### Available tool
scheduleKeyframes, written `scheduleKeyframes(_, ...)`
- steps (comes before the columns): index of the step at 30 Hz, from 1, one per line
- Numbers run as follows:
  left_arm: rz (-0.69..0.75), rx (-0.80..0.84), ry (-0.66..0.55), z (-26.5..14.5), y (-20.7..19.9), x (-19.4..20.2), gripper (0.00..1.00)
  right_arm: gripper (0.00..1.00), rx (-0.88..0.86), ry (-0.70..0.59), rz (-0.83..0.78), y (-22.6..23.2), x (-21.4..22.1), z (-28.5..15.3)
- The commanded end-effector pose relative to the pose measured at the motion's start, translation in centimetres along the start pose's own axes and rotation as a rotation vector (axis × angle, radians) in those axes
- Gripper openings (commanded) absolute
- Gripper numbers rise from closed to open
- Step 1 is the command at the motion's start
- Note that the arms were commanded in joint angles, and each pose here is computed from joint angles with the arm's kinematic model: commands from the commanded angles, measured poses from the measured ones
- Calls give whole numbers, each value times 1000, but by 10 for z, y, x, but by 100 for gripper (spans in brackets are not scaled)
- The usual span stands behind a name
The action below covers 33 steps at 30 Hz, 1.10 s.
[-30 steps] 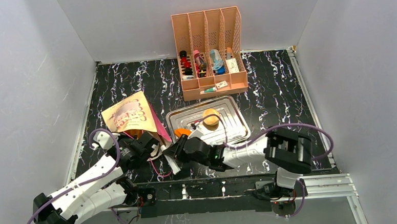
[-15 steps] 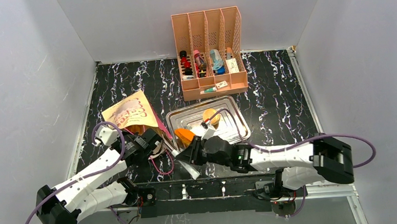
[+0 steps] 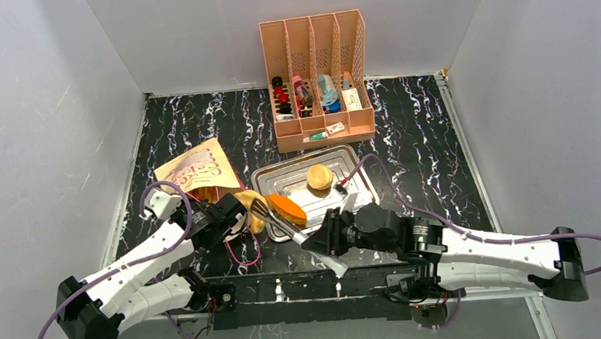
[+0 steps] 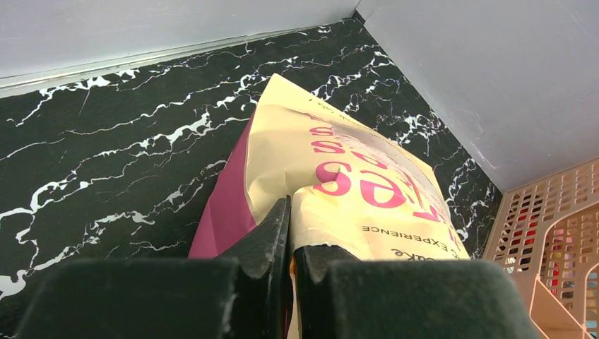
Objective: Take the fake bread out of the paper bag
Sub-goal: Take out the fake bread from the paper bag, then place the fake bread in the container.
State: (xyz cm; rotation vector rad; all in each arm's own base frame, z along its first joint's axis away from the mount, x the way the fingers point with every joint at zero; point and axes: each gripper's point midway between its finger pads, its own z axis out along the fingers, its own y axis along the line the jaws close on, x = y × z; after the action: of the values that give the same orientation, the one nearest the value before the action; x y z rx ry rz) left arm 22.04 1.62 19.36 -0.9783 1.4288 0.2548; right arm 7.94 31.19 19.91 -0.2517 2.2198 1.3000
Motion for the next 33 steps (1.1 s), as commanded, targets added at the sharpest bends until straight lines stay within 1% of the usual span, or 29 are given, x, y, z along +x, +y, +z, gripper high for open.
scheduleKeyframes(1,-26,15,-64,2,-6,-18,4,0,48,-76,-39,-9,-16,-23)
scheduleKeyframes(6,-20,13,-63,2,-8,-18,3,0,173,-180,-78,-32,-36,-30)
scheduleKeyframes(14,-40,11,-53,2,-3,-19,3,0,382,-247,-189,-70,-51,-18)
scheduleKeyframes(21,-56,9,-36,1,0,-17,3,0,456,-254,-244,-83,-62,-6)
scheduleKeyframes(27,-57,10,-27,1,0,-14,3,0,489,-237,-242,-97,-64,0)
scheduleKeyframes(29,-58,9,-24,1,1,-13,3,8,493,-233,-233,-101,-65,2)
scheduleKeyframes(33,-56,9,-16,1,1,-10,3,31,497,-213,-217,-109,-63,4)
